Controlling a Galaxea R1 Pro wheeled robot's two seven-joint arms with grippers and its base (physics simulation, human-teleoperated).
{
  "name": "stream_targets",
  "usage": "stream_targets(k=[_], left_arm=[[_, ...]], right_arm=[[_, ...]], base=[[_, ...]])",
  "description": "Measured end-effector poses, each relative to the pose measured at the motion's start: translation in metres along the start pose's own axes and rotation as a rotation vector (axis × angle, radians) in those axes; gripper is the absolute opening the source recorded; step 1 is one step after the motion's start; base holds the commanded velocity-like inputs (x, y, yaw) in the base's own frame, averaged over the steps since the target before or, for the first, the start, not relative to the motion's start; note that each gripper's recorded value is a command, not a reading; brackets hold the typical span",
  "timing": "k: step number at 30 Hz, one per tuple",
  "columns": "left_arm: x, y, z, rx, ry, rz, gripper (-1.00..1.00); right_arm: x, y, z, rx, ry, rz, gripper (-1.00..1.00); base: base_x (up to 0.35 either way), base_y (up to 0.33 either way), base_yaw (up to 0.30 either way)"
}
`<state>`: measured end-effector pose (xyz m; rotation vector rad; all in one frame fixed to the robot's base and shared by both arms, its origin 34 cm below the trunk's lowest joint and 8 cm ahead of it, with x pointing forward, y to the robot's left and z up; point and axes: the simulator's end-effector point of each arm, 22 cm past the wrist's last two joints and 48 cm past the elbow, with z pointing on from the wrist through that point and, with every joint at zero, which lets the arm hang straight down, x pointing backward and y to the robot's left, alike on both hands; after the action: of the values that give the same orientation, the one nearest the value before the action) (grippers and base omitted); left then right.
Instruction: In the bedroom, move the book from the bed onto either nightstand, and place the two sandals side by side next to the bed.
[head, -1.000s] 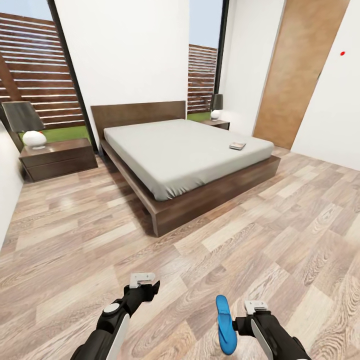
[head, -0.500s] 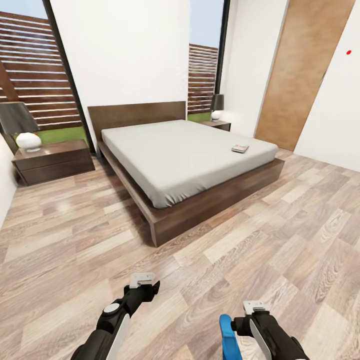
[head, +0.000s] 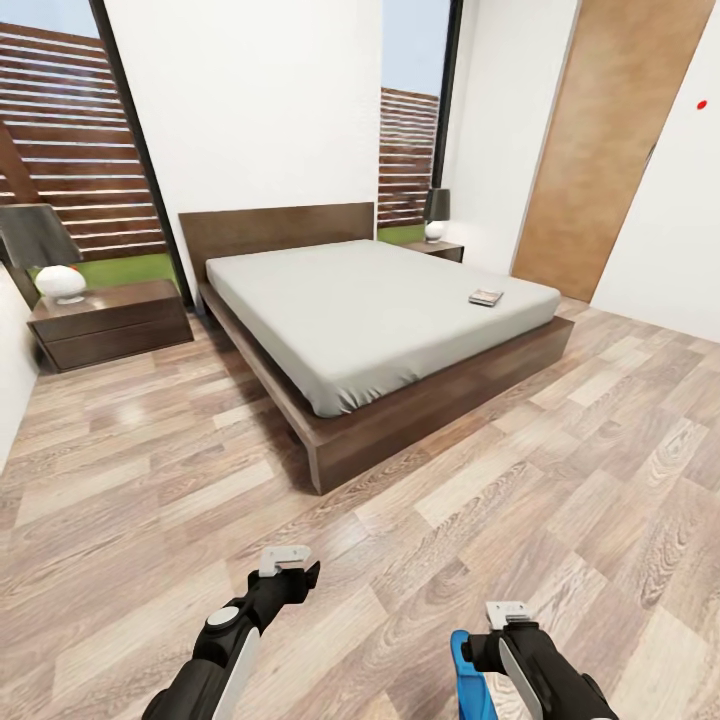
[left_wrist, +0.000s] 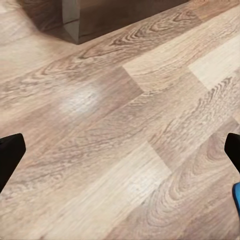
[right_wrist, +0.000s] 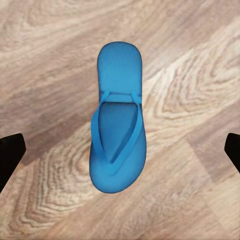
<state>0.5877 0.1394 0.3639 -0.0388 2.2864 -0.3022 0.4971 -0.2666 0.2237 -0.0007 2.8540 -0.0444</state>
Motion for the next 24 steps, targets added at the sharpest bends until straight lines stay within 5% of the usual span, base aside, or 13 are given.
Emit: stream_targets(k=[24], left_arm=[[0.034,0.008,0.015,-0.009,0.067,-0.014,1.0]], right_arm=[[0.028,0.002,0.023,-0.003,0.07,0.0,1.0]], base=[[0.0,0.001,0.0]])
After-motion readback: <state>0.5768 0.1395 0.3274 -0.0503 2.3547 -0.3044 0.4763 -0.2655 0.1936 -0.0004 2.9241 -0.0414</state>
